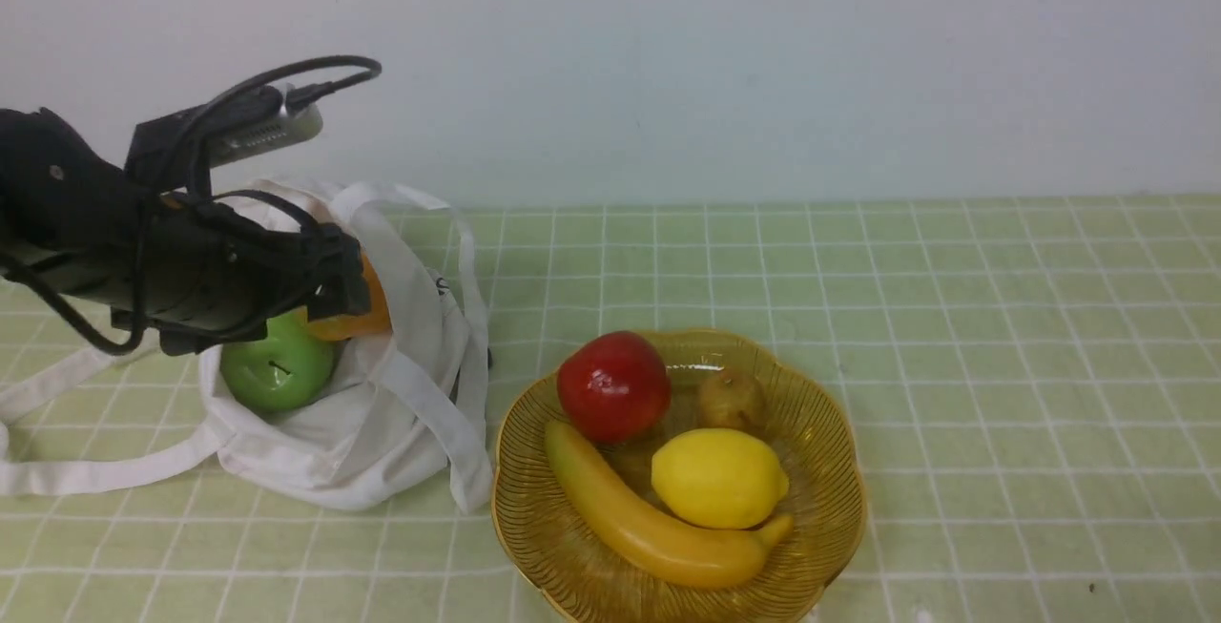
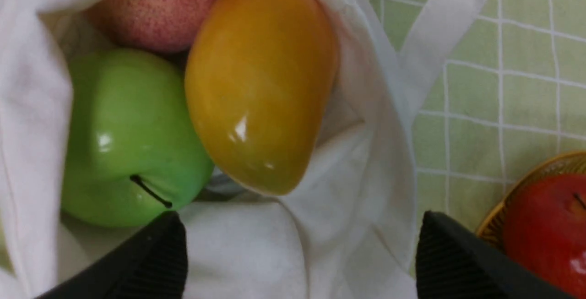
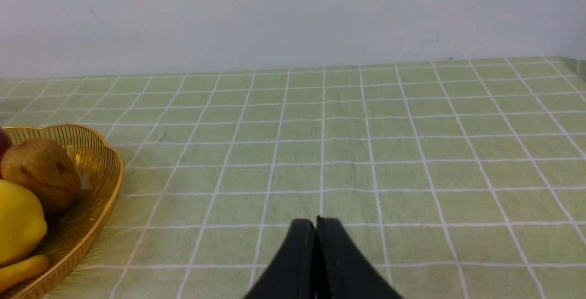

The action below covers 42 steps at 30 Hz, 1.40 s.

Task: Take the fruit out of the bag on the green coffee tablecloth and place them on the plate.
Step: 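Reach into the cloth bag and grasp the fruit inside with the left gripper, then carry the mango from the white cloth bag to the fruit plate with the left gripper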

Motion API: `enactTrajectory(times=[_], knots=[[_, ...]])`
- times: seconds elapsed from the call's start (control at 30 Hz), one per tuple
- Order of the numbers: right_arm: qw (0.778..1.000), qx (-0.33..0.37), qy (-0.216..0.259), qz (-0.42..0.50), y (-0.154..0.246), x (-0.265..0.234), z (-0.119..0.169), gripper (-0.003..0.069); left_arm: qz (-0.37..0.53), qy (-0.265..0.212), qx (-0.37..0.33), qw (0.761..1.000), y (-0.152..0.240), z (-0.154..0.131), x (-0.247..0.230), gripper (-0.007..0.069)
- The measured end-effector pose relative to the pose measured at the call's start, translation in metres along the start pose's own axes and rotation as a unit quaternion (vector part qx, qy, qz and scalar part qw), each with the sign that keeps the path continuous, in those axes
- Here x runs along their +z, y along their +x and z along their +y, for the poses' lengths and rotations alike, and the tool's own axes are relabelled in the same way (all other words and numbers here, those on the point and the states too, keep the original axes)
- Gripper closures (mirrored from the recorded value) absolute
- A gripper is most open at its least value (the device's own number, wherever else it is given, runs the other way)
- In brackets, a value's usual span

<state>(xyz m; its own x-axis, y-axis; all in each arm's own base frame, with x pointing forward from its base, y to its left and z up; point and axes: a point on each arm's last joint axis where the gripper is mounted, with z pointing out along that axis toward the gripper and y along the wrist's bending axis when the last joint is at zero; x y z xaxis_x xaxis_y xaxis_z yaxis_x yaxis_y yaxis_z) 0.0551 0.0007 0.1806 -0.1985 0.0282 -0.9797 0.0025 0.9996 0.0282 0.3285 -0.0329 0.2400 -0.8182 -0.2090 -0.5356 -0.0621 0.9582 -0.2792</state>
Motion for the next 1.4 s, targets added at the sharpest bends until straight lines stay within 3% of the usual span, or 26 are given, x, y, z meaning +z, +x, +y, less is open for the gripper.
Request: enactTrajectory(times=[0.7,0.83,0.9,1.13,1.3,1.4], knots=[[1.0,0.0,0.0,0.0,0.0,0.0,0.0,0.0674,-0.033,-0.017,-0.051,0.998,-0.002,0.015,0.059,0.0068],[1.0,0.0,0.0,0.0,0.0,0.0,0.0,0.0674,-0.037,-0.017,-0.052,0.998,-0.003,0.015,0.06,0.0193],[1.0,0.0,0.0,0.0,0.0,0.0,0.0,0.0674,-0.038,-0.017,-0.052,0.998,-0.003,0.015,0.059,0.0194],[1.0,0.0,0.0,0.0,0.0,0.0,0.0,0.0674,-0.053,-0.006,-0.001,0.999,-0.01,0.006,0.029,0.0192],[1.0,0.0,0.0,0.0,0.0,0.0,0.0,0.0674,-0.074,0.003,0.044,0.996,-0.013,-0.004,-0.02,0.0192],[1.0,0.0,0.0,0.0,0.0,0.0,0.0,0.0674,-0.038,-0.013,0.078,0.996,-0.005,-0.005,-0.043,0.0192]])
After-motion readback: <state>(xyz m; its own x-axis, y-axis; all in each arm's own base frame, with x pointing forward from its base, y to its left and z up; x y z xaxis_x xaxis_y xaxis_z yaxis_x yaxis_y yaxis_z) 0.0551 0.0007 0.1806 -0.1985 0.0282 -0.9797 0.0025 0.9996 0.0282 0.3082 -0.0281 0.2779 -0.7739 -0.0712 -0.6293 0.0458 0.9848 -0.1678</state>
